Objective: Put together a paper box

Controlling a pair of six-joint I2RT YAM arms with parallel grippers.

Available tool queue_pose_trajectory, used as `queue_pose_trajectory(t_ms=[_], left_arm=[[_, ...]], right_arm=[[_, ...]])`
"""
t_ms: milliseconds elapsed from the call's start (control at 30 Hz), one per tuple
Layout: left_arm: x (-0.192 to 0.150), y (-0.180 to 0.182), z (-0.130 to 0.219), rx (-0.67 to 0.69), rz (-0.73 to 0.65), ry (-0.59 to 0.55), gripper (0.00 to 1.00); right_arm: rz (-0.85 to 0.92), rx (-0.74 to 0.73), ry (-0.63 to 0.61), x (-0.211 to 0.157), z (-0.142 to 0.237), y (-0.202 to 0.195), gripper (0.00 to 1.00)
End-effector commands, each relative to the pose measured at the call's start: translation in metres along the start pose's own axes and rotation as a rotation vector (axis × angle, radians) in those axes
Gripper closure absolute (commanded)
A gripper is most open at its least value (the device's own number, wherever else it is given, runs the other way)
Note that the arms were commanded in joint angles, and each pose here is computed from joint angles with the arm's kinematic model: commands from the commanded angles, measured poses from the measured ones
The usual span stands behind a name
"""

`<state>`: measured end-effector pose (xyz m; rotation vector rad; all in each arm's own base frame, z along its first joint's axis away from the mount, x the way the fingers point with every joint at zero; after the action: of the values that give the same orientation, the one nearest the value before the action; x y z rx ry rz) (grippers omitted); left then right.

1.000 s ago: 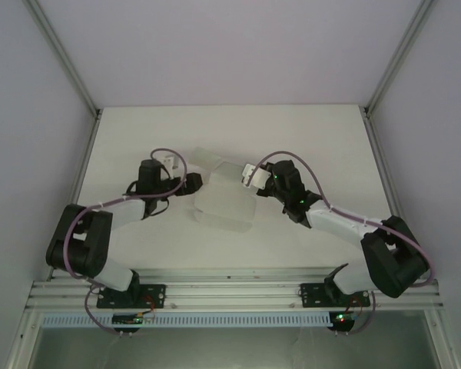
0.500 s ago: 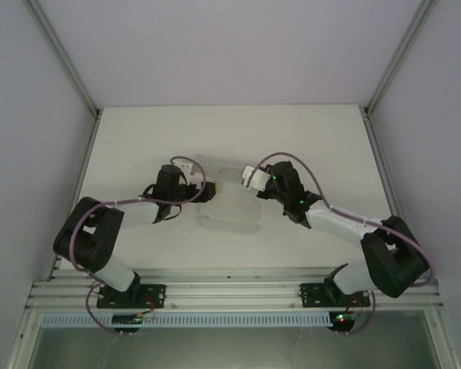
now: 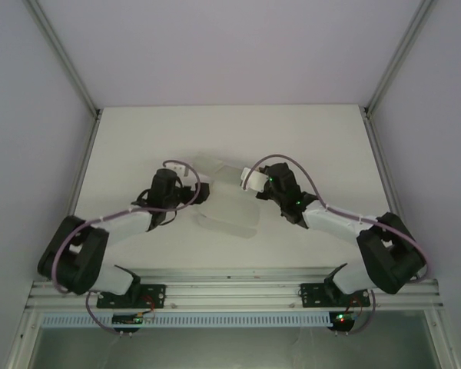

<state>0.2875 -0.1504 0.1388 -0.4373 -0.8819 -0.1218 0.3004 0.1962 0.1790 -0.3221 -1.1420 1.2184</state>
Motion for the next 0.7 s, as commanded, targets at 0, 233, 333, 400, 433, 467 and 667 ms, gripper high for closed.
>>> queue_pose_trajectory(t_ms=[0,233,333,400,433,467,667], left_arm=[[0.0,0.013,0.023,0.097,0.009,0.015,0.0],[0.021,0.046,0.073,0.221,0.171,-0.079,0.0],[0.037,0.062,0.089,0.23,0.253,-0.147,0.01],[0.045,0.071,0.094,0.243,0.291,-0.179,0.0],[0.048,0.077,0.094,0.255,0.302,-0.19,0.0],[0.051,0.082,0.092,0.262,0.309,-0.196,0.0],[0.069,0.101,0.042,0.207,0.329,-0.102,0.0]], right_arm=[[0.041,-0.045,0.034,0.001,-0.004,-0.005,1.0],[0.121,-0.093,0.019,0.003,-0.007,-0.004,1.0],[0.164,-0.121,0.015,0.005,-0.011,-0.001,1.0],[0.199,-0.151,0.011,0.005,-0.013,0.002,1.0],[0.216,-0.166,0.005,0.007,-0.015,0.003,1.0],[0.234,-0.172,-0.001,0.008,-0.016,0.004,1.0],[0.239,-0.136,-0.032,0.015,-0.017,0.013,1.0]])
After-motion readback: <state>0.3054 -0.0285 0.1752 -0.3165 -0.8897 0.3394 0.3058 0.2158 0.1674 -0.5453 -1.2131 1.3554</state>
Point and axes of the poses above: each hand's point on the last joint's axis, 136 mm out from that joint toward the fingers, its own z axis back along the fingers, its own y axis along the line the jaws close on, x = y × z, the point moved 7 cm from there along z, back along the fingers, and after that the axes turned 1 degree about -z, right-handed, at the moved point
